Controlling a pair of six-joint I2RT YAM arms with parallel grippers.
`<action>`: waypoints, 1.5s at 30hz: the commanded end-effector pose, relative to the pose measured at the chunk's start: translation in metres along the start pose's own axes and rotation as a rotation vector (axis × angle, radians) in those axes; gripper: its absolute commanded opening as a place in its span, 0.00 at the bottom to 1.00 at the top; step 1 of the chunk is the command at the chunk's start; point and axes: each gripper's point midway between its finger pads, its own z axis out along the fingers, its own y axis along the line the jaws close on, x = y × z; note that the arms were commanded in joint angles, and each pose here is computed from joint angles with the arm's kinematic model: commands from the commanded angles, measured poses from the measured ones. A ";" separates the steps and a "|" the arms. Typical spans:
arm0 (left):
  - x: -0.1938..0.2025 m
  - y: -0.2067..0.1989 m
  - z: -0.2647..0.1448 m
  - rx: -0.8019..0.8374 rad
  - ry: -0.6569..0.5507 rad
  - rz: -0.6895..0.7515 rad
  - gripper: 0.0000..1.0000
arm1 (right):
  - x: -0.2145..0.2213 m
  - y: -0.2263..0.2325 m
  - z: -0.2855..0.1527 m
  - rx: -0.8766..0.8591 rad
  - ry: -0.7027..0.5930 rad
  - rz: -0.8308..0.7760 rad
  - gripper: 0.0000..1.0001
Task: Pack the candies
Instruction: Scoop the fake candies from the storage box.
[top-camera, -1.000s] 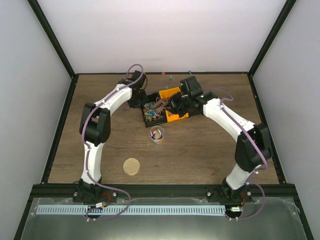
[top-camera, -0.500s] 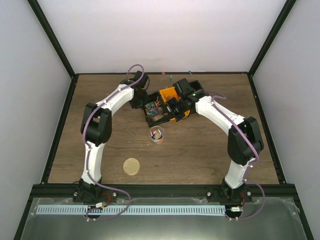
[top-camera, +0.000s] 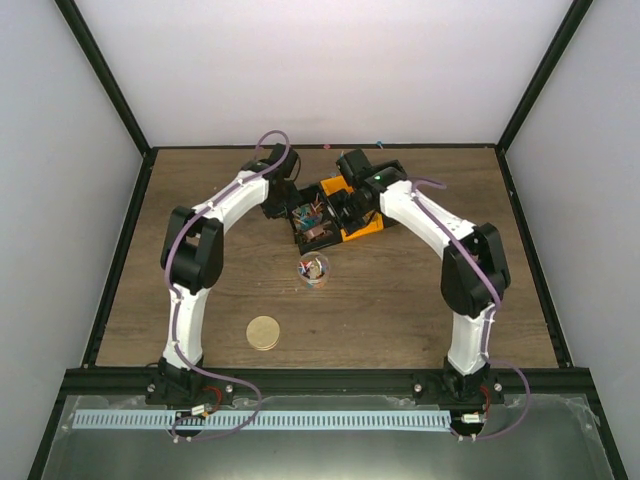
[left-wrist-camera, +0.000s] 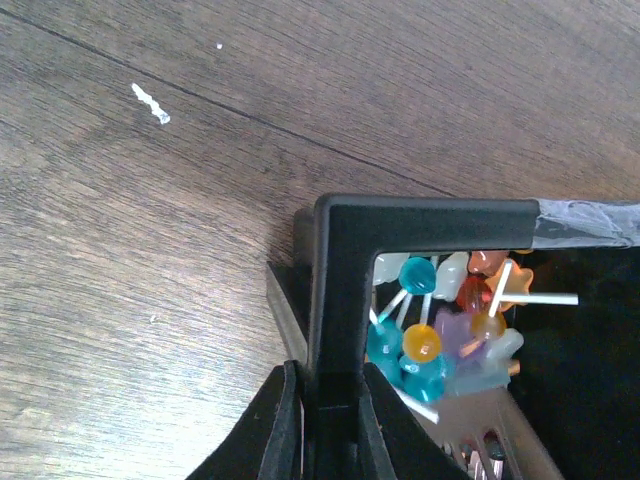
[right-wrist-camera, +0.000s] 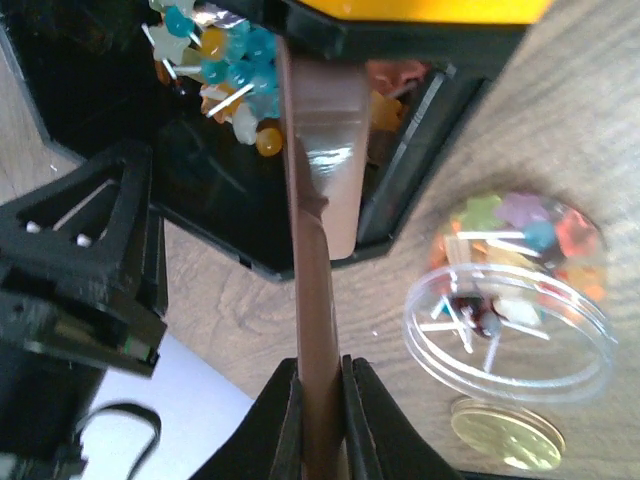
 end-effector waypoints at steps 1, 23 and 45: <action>0.034 0.003 0.019 0.011 0.131 0.026 0.04 | -0.022 -0.039 0.043 0.179 -0.035 0.074 0.01; 0.026 -0.010 0.009 0.039 0.103 0.097 0.04 | 0.009 -0.032 0.051 -0.469 0.118 -0.454 0.01; 0.018 -0.010 0.004 0.052 0.093 0.070 0.04 | 0.028 -0.018 0.004 -0.710 0.134 -0.490 0.01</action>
